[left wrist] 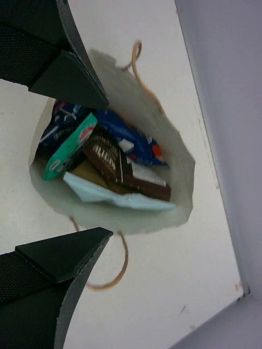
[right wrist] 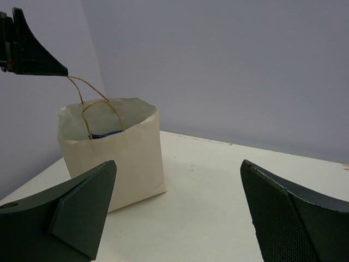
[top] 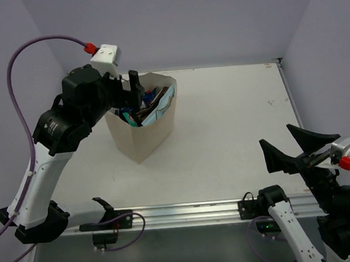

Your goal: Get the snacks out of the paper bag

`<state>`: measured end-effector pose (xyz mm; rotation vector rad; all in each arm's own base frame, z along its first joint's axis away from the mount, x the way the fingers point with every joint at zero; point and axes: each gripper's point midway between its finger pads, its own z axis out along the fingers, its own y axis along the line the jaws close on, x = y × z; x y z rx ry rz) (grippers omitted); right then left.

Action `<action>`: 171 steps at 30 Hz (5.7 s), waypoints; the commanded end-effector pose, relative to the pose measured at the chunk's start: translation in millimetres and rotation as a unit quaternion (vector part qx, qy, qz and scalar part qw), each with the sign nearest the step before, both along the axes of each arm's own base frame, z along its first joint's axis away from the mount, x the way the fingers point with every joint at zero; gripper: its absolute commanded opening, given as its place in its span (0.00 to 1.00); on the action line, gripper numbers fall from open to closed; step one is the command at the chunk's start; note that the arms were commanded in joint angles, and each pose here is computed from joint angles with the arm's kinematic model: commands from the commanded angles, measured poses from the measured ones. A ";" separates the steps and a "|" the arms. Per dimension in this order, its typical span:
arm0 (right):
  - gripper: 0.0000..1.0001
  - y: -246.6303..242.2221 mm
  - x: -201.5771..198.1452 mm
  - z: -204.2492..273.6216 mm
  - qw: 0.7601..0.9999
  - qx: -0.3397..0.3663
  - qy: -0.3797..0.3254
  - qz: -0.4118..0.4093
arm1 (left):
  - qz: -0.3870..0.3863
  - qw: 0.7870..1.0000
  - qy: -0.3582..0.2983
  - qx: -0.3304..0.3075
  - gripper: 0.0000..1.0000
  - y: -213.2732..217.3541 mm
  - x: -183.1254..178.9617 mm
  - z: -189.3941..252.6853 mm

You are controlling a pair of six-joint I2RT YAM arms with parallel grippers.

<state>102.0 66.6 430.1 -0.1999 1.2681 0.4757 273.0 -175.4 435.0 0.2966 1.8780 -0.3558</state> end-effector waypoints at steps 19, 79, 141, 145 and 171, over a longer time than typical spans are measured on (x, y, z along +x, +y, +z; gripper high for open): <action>0.99 28.5 -2.9 -9.6 0.996 -0.021 -0.012 0.083 | 0.012 0.996 -0.057 0.068 0.89 112.5 94.2 -73.3; 0.99 71.8 20.0 -3.4 0.977 -0.069 0.028 0.200 | -0.210 0.974 -0.053 0.068 0.00 11.8 59.1 -98.5; 0.73 269.3 151.2 -159.7 0.878 -0.342 0.115 0.314 | -0.251 0.954 -0.106 0.124 0.00 -25.9 2.7 -107.1; 0.73 277.9 144.6 -162.3 0.872 -0.348 0.109 0.328 | -0.262 0.953 -0.101 0.111 0.00 -32.7 -1.5 -105.0; 0.72 315.5 112.8 -183.0 0.869 -0.313 0.148 0.352 | -0.267 0.958 -0.063 0.085 0.00 -35.5 -20.9 -118.6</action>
